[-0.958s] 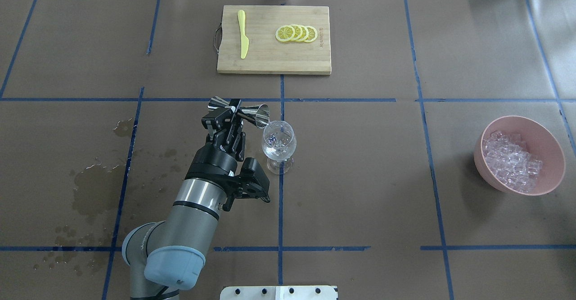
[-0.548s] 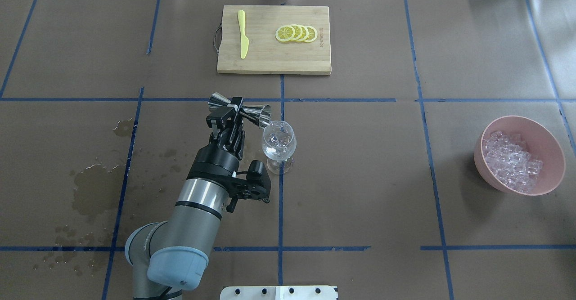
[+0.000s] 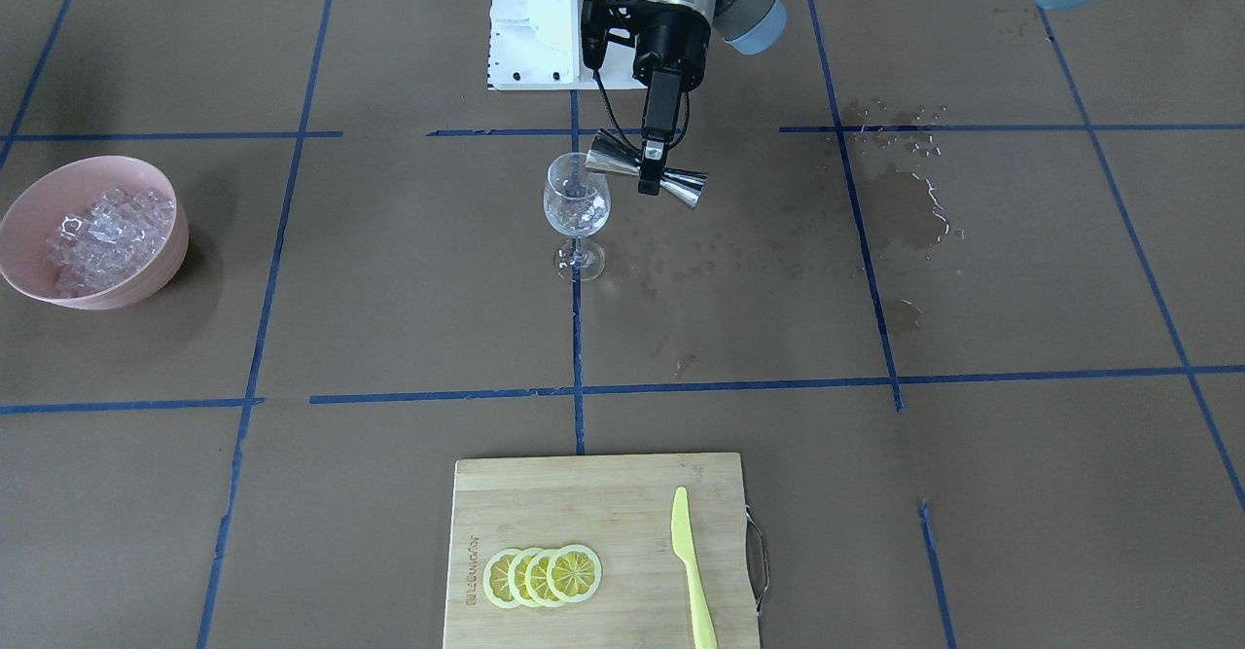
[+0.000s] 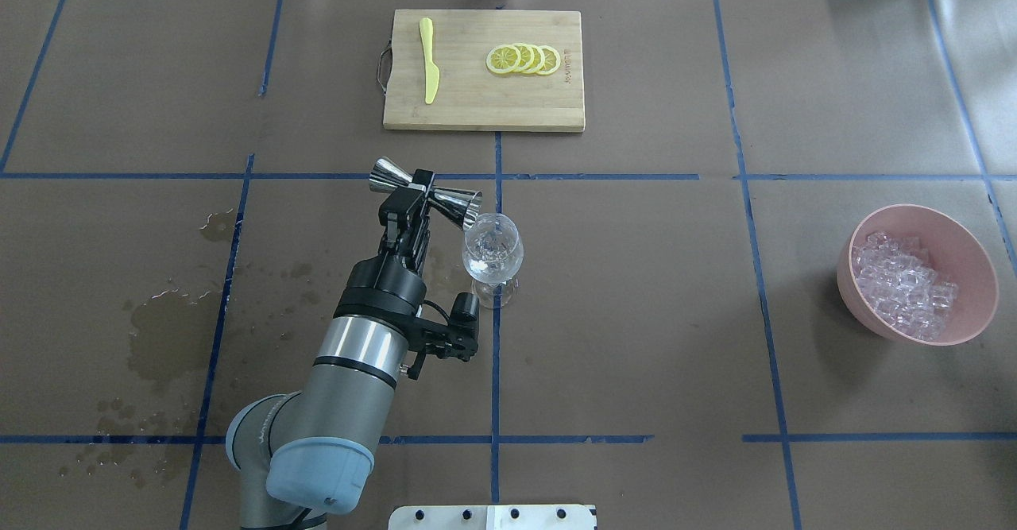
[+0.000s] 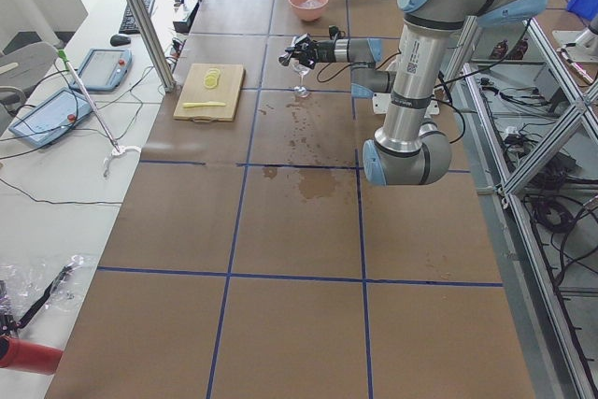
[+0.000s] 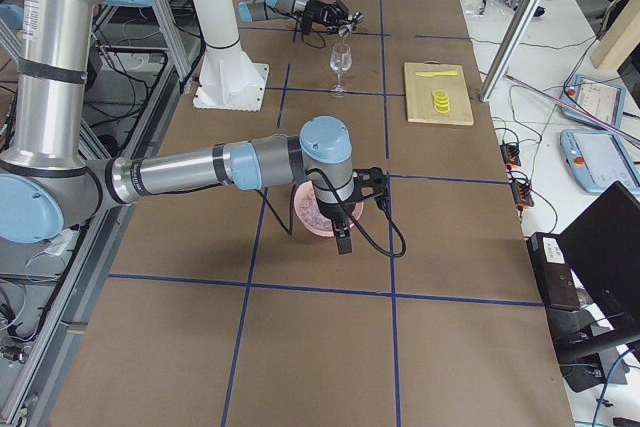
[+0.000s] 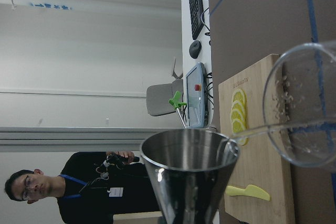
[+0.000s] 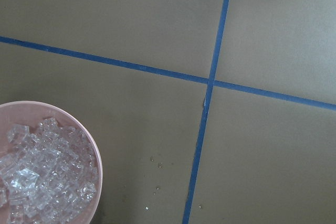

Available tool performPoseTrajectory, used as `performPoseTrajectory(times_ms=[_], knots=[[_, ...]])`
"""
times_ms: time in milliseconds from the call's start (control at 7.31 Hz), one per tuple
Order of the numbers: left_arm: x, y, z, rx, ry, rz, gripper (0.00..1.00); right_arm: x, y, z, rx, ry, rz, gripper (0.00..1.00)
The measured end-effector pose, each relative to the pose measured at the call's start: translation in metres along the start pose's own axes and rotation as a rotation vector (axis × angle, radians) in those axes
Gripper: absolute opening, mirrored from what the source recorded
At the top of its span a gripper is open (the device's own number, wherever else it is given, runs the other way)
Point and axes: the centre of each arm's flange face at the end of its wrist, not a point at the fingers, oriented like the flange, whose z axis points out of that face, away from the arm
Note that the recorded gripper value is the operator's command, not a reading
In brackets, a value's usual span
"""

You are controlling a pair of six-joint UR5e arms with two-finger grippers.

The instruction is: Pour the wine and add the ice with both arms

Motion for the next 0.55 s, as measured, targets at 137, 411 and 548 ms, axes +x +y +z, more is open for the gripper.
performPoseTrajectory(times_ms=[137,411,548], knots=[[0.0016,-0.0033,0.0011,0.000,0.001,0.010,0.00,0.0006,0.0020,0.0009,-0.003,-0.001,0.003,1.00],[0.0027,-0.0100,0.0032,0.001,0.001,0.013,0.00,0.0009,0.0033,0.0012,-0.004,-0.001,0.004,1.00],[-0.0001,-0.0117,0.0027,0.004,-0.001,0.005,0.00,0.0008,0.0035,0.0011,-0.004,-0.001,0.004,1.00]])
